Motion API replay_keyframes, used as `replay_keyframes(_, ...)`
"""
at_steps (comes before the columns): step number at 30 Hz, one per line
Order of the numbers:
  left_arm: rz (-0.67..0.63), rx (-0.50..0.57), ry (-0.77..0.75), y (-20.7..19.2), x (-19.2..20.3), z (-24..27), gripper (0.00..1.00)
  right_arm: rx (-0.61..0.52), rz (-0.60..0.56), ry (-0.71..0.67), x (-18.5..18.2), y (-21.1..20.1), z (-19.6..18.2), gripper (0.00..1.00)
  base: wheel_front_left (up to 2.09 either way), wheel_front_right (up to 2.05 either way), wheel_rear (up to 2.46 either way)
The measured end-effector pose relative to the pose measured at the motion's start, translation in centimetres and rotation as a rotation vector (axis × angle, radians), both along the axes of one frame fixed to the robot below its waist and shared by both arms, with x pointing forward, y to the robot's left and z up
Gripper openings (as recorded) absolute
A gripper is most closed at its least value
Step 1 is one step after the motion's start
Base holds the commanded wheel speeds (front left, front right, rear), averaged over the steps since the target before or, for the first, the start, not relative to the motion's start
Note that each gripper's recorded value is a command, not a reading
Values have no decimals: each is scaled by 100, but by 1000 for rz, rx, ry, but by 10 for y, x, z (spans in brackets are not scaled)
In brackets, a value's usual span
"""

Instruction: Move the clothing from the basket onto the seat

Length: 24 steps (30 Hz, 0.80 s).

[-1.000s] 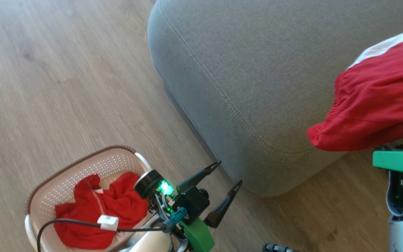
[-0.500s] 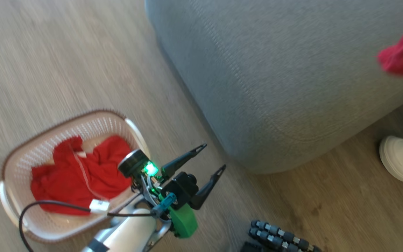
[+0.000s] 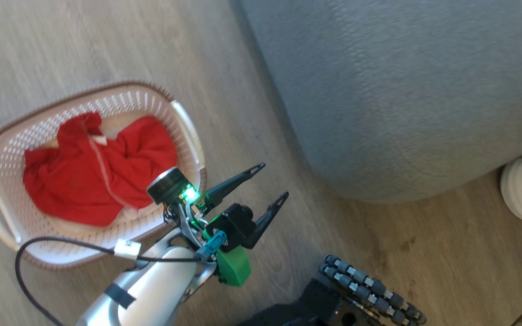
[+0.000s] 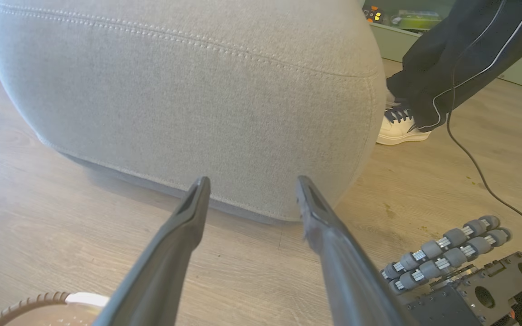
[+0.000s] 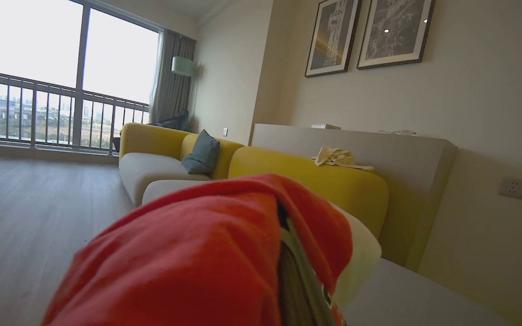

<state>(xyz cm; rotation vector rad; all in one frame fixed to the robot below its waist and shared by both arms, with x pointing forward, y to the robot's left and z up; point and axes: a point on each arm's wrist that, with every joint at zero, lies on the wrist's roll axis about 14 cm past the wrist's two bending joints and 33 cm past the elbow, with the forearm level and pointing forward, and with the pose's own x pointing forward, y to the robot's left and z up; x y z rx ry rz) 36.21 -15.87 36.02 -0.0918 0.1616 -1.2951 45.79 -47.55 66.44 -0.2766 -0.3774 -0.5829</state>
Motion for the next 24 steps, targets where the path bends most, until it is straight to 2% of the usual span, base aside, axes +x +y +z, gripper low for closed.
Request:
replay_keyframes(3,21,9,16,5,5,-10,100,19,-9,24,23,-8,-9,0,0,0,0)
replay_keyframes(5,38,17,27,10,9,-16,100,74,-52,30,31,-23,-23,0,0,0,0)
replay_keyframes(9,70,32,45,18,15,-29,100,104,-126,124,40,-46,-55,0,0,0,0)
replay_keyframes(11,93,36,47,23,21,-33,100,173,-162,131,42,-56,-75,0,0,0,0)
replay_keyframes(14,122,47,43,29,29,-37,100,214,-164,209,56,-55,-108,0,0,0,0)
replay_keyframes(18,158,61,52,37,33,-43,100,313,-187,248,62,-57,-145,0,0,0,0)
replay_keyframes(24,213,73,65,47,42,-53,100,323,-167,302,80,-46,-172,0,0,0,0)
